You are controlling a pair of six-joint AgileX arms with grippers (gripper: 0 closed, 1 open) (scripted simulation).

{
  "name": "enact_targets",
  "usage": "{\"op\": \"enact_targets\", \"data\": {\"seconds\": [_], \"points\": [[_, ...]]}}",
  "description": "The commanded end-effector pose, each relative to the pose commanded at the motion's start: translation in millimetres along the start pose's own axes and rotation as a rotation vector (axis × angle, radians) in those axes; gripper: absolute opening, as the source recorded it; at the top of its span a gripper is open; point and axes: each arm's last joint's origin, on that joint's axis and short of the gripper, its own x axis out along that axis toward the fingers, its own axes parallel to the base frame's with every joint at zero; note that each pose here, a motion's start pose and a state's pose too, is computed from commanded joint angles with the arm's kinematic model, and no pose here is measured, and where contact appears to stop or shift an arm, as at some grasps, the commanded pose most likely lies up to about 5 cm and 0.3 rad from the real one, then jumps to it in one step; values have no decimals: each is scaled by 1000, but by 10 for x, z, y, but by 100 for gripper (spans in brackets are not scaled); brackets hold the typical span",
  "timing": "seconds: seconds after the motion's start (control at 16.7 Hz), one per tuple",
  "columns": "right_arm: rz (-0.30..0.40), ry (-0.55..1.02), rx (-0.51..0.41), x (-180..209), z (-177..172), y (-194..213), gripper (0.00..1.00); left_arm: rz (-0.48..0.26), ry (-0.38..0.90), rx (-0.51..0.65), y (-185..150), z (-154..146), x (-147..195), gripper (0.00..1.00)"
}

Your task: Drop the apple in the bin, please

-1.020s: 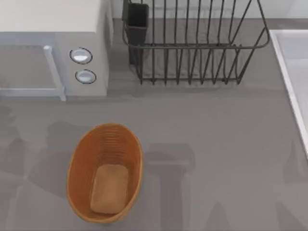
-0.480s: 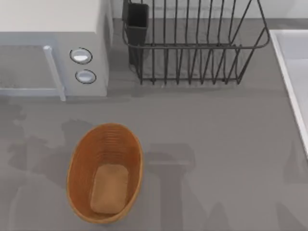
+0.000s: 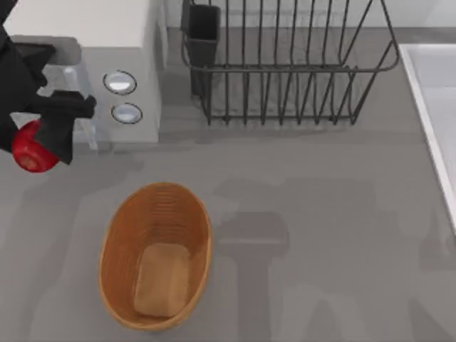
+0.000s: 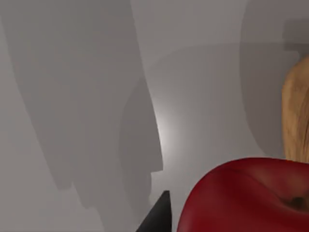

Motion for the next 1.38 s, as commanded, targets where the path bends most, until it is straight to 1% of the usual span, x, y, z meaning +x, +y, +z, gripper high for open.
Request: {"op": "enact_targets", "data": {"seconds": [0.12, 0.24, 0.36, 0.54, 0.66, 0.78, 0.9, 1.26, 1.38], "points": [[0, 0, 0, 0, 0, 0, 100, 52, 38, -75, -453, 43, 85, 0], [0, 0, 0, 0, 0, 0, 100, 126, 53, -147, -891, 26, 167, 0], [0, 0, 0, 0, 0, 0, 100, 211, 39, -206, -1285, -47, 225, 0], [0, 0, 0, 0, 0, 0, 100, 332, -11, -253, -1751, -205, 286, 0], [0, 0, 0, 0, 0, 0, 100, 402, -44, -257, -1967, -306, 329, 0], [0, 0, 0, 0, 0, 0, 100, 457, -65, -245, -2103, -382, 370, 0], [0, 0, 0, 0, 0, 0, 100, 488, -71, -228, -2167, -421, 401, 0], [0, 0, 0, 0, 0, 0, 100, 487, -72, -228, -2153, -421, 398, 0], [0, 0, 0, 0, 0, 0, 100, 485, -74, -229, -2106, -409, 468, 0]]}}
